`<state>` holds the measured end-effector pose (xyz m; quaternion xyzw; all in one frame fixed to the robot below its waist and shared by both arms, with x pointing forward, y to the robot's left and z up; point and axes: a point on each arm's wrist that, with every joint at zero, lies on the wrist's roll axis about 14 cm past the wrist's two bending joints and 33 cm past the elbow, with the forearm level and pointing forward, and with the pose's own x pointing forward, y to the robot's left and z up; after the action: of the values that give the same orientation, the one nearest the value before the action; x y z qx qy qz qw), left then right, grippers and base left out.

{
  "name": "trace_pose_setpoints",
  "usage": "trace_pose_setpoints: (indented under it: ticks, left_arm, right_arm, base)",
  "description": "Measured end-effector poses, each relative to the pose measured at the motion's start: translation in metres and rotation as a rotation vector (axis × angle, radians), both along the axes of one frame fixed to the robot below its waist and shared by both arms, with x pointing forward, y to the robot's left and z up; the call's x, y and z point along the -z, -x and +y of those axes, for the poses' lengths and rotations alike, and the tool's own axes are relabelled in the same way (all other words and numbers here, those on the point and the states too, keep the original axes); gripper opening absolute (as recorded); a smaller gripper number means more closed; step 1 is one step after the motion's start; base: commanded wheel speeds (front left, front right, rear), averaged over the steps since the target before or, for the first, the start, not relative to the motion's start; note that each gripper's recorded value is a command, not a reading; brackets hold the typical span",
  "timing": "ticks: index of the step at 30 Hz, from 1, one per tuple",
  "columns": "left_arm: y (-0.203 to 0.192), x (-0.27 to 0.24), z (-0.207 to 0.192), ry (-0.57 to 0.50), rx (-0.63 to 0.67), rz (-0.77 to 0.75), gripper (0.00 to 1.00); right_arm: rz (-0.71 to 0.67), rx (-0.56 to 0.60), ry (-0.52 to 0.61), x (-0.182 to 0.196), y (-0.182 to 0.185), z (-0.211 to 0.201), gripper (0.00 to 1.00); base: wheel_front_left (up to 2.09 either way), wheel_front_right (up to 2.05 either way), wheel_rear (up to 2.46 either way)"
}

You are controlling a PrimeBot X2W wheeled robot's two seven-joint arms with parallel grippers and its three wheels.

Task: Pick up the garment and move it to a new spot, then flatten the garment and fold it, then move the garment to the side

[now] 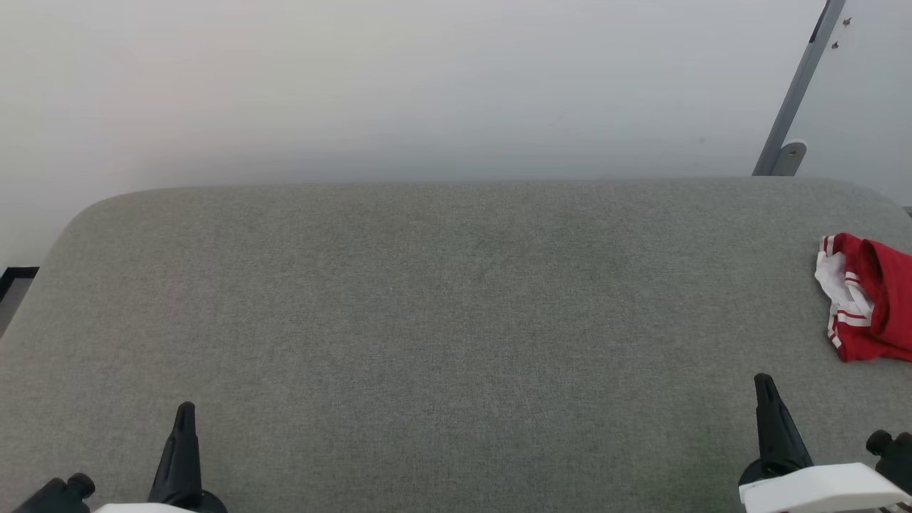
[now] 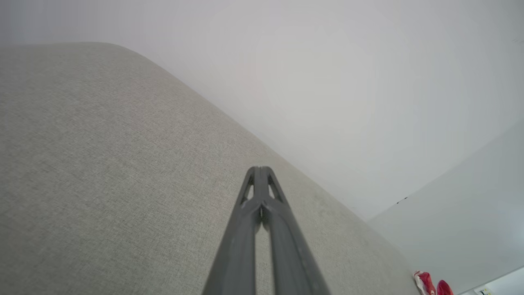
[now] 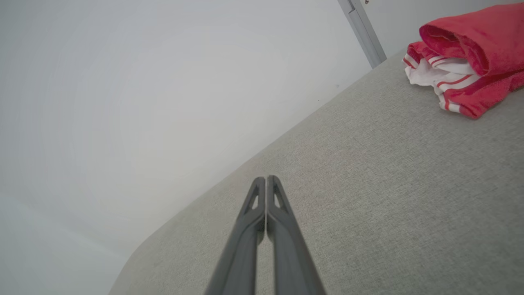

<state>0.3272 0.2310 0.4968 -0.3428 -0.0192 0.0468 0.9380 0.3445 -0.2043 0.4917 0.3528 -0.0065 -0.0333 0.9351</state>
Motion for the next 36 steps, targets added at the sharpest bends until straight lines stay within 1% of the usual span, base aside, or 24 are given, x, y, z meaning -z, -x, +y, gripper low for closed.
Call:
trace_pose_setpoints:
  ticks: [20, 36]
  left_arm:
    - [-0.017, 0.001, -0.006, 0.255, 0.009, 0.001, 0.00]
    - [-0.028, 0.001, -0.011, 0.417, 0.022, -0.001, 0.00]
  right_arm:
    - [0.007, 0.003, -0.246, 0.000, -0.011, -0.001, 0.00]
    - [0.001, -0.009, -0.412, -0.003, -0.020, 0.001, 0.00]
  base:
    - [0.00, 0.00, 0.00]
    - [0.00, 0.00, 0.00]
